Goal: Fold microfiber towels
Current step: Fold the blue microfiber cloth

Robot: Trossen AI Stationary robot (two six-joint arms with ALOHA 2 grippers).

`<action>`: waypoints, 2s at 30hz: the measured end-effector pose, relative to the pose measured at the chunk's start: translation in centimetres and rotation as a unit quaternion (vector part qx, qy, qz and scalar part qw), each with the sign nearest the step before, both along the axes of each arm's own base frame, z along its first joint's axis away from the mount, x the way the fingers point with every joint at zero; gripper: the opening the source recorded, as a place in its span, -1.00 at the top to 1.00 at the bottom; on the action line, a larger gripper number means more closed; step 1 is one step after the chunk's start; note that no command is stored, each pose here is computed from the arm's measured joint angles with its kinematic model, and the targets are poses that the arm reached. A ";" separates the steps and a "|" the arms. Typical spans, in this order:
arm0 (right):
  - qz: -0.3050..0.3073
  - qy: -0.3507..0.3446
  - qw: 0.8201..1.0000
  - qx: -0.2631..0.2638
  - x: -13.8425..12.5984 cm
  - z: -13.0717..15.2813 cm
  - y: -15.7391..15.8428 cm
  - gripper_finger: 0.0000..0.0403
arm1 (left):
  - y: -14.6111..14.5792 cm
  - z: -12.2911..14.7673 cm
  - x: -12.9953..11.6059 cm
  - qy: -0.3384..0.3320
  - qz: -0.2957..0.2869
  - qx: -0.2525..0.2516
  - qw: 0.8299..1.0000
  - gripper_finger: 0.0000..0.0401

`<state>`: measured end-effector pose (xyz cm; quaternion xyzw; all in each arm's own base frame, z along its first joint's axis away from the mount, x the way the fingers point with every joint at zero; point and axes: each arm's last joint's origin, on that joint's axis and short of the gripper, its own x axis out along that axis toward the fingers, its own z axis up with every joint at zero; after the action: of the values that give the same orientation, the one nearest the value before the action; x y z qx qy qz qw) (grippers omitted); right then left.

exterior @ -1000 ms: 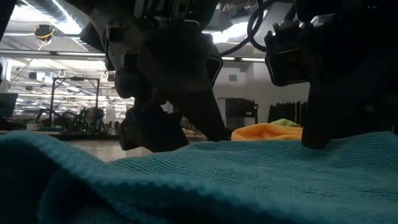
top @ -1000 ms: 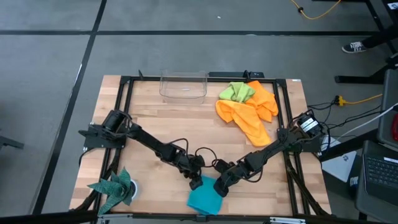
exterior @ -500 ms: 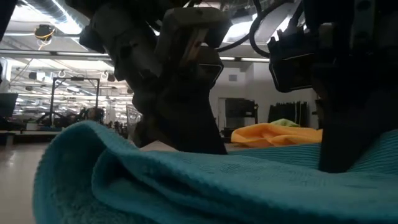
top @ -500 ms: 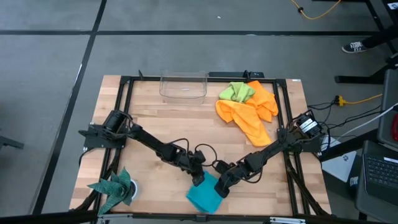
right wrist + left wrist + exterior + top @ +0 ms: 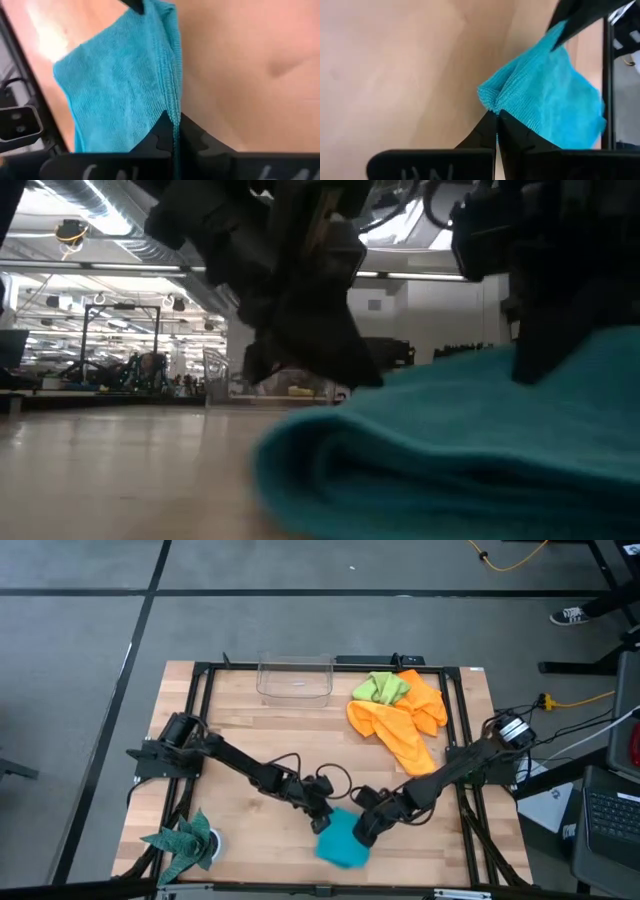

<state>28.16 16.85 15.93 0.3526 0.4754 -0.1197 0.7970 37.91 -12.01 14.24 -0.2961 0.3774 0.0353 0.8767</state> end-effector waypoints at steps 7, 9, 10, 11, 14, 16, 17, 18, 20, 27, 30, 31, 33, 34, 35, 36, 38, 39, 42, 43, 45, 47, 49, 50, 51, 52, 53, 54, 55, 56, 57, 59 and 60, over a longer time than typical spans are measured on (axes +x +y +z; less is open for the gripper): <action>-0.004 -0.013 0.998 -0.066 -1.1 2.0 -1.1 0.99 | 2.8 3.4 0.2 -0.046 0.009 0.015 0.999 0.90; 0.000 -0.022 0.996 -0.087 -1.3 2.3 -1.3 0.99 | 3.6 4.8 -0.1 -0.057 0.011 0.021 0.998 0.88; 0.002 -0.024 0.995 -0.095 -1.4 2.5 -1.4 0.99 | 4.0 5.5 -0.3 -0.064 0.013 0.024 0.998 0.88; 0.001 -0.024 0.995 -0.101 -1.5 2.7 -1.5 0.99 | 4.4 6.2 -0.5 -0.065 0.013 0.030 0.997 0.87; -0.003 -0.006 0.994 -0.111 -1.9 2.8 -2.0 0.99 | 5.6 7.9 -1.6 -0.055 0.015 0.045 0.997 0.88; -0.003 0.000 0.994 -0.113 -1.9 2.8 -2.2 0.99 | 6.4 8.7 -2.5 -0.032 0.023 0.052 0.998 0.88; -0.004 -0.001 0.994 -0.112 -1.9 2.8 -2.2 0.99 | 6.7 9.0 -2.8 -0.026 0.026 0.054 0.998 0.88; -0.004 0.000 0.994 -0.113 -1.9 2.9 -2.2 0.99 | 6.9 9.3 -3.1 -0.021 0.029 0.055 0.998 0.87; -0.005 0.004 0.993 -0.114 -1.8 3.1 -2.3 0.99 | 7.0 10.0 -3.7 -0.019 0.031 0.054 0.998 0.86; 0.007 0.004 0.991 -0.134 -0.7 5.4 -2.6 0.99 | 6.0 10.7 -4.2 -0.028 0.017 0.033 0.999 0.87; 0.023 -0.006 0.990 -0.142 -0.1 5.8 -2.5 0.99 | 5.7 10.6 -4.3 -0.023 0.017 0.038 0.999 0.87; 0.029 -0.005 0.989 -0.146 0.0 5.8 -2.5 0.99 | 5.7 10.5 -4.3 -0.021 0.019 0.042 0.999 0.87; 0.033 -0.001 0.988 -0.151 0.3 5.5 -2.3 0.99 | 5.6 10.5 -4.4 -0.020 0.021 0.046 0.999 0.87; 0.036 0.002 0.988 -0.153 0.6 5.3 -2.2 0.99 | 5.6 10.5 -4.4 -0.021 0.024 0.048 0.998 0.87; 0.043 0.006 0.986 -0.159 0.7 5.1 -2.1 0.99 | 5.6 10.5 -4.4 -0.022 0.024 0.049 0.998 0.87; 0.047 0.013 0.985 -0.164 0.9 4.8 -2.0 0.99 | 5.6 10.5 -4.4 -0.021 0.024 0.049 0.998 0.87; 0.055 0.025 0.983 -0.174 1.4 4.3 -1.8 0.99 | 5.6 10.5 -4.4 -0.021 0.025 0.049 0.998 0.87; 0.061 0.031 0.981 -0.179 1.6 4.1 -1.6 0.99 | 5.6 10.5 -4.4 -0.021 0.025 0.049 0.998 0.87; 0.081 0.033 0.976 -0.199 2.6 4.0 -1.1 0.99 | 5.6 10.4 -4.4 -0.016 0.025 0.050 0.998 0.87; 0.091 0.032 0.974 -0.204 2.9 4.0 -1.0 0.99 | 5.6 10.4 -4.5 -0.014 0.025 0.050 0.998 0.87; 0.105 0.032 0.971 -0.211 3.6 3.9 -0.6 0.99 | 5.6 10.4 -4.5 -0.012 0.025 0.051 0.998 0.87; 0.118 0.031 0.969 -0.213 4.3 3.6 -0.2 0.99 | 5.6 10.3 -4.5 -0.009 0.025 0.051 0.998 0.87; 0.129 0.039 0.967 -0.218 4.8 3.0 0.1 0.99 | 5.6 10.2 -4.6 -0.003 0.024 0.053 0.998 0.87; 0.133 0.044 0.966 -0.217 5.1 2.6 0.3 0.99 | 5.6 10.2 -4.7 0.000 0.024 0.053 0.998 0.87; 0.136 0.049 0.965 -0.219 5.3 2.2 0.4 0.99 | 5.6 10.2 -4.7 0.001 0.024 0.053 0.998 0.87; 0.140 0.052 0.963 -0.222 5.5 1.9 0.6 0.99 | 5.6 10.2 -4.7 0.001 0.024 0.053 0.998 0.87; 0.147 0.054 0.961 -0.226 5.8 1.6 0.8 0.99 | 5.6 10.2 -4.7 0.002 0.024 0.054 0.998 0.87; 0.157 0.055 0.959 -0.230 6.0 1.3 1.1 0.99 | 5.6 10.2 -4.7 0.004 0.024 0.054 0.998 0.87; 0.165 0.058 0.956 -0.234 6.1 0.9 1.3 0.99 | 5.7 10.1 -4.7 0.006 0.024 0.055 0.998 0.87; 0.174 0.060 0.954 -0.239 6.3 0.6 1.6 0.99 | 5.7 10.1 -4.8 0.008 0.024 0.055 0.998 0.87; 0.180 0.063 0.951 -0.241 6.4 0.2 1.8 0.99 | 5.7 10.0 -4.8 0.012 0.023 0.056 0.998 0.87; 0.192 0.071 0.947 -0.248 6.3 -0.5 2.2 0.99 | 5.7 9.9 -4.9 0.019 0.023 0.058 0.998 0.87; 0.196 0.071 0.946 -0.250 6.3 -0.8 2.4 0.99 | 5.7 9.9 -5.0 0.024 0.024 0.060 0.998 0.87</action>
<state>34.45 19.23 15.17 0.0328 0.5453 -0.1008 0.8315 32.92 -6.29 24.11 -0.2507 0.3884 0.0858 0.8825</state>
